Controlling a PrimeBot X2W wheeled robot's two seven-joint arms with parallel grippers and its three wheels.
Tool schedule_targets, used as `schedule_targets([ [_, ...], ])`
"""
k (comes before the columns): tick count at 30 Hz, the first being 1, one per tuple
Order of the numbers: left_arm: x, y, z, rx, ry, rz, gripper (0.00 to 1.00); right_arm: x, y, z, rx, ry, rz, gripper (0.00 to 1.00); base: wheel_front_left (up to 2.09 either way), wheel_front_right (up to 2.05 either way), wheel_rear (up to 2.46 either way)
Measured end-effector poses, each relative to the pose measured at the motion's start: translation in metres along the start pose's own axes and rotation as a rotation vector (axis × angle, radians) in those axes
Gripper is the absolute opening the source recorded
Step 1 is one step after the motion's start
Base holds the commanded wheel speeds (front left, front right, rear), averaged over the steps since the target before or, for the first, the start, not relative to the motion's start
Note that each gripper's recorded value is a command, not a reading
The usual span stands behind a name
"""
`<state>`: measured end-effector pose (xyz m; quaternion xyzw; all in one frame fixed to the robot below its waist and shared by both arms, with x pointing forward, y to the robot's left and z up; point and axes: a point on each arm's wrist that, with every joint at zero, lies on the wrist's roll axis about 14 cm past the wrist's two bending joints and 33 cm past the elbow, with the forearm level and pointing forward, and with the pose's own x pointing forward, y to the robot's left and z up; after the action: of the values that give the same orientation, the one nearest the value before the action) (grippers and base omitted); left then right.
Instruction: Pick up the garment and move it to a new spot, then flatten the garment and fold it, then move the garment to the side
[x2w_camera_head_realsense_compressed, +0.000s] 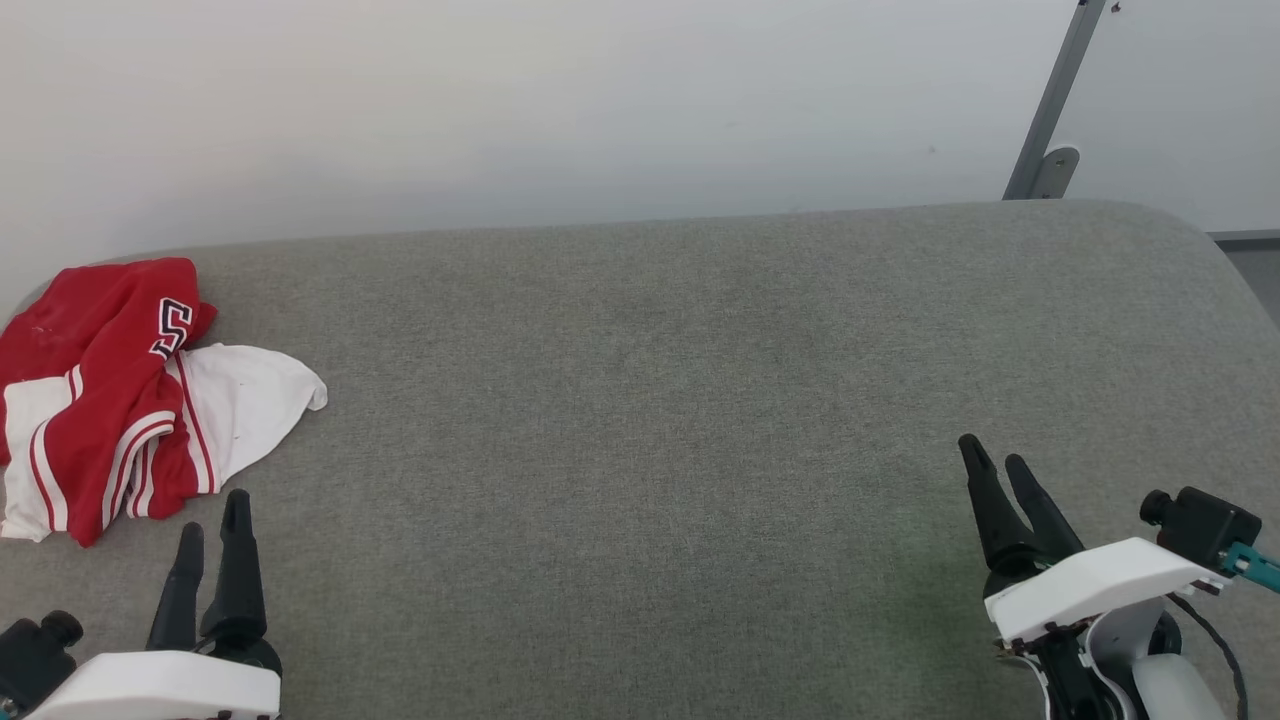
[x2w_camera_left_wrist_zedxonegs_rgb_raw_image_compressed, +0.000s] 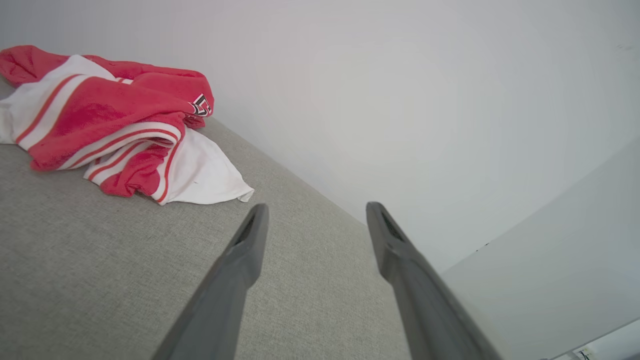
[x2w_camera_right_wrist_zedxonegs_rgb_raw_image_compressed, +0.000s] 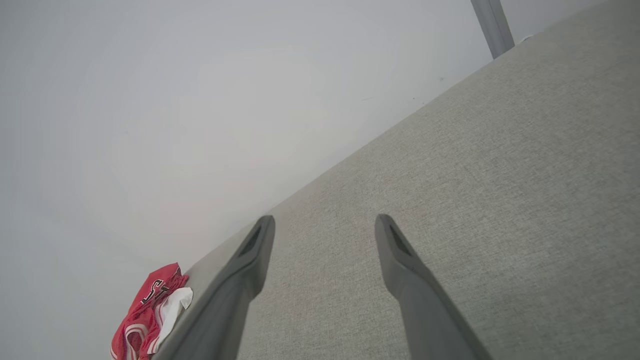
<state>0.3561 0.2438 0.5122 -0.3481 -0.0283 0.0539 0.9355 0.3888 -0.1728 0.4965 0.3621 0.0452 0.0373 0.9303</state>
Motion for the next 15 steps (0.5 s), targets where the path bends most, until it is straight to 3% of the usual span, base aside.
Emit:
schedule_targets([
  [15,-0.0038,-0.0063,0.0097,0.165,-0.042,-0.049,1.00,0.0017,0.0090,0.0046,-0.154,-0.010,0.034,1.00,0.00,0.00,0.00],
])
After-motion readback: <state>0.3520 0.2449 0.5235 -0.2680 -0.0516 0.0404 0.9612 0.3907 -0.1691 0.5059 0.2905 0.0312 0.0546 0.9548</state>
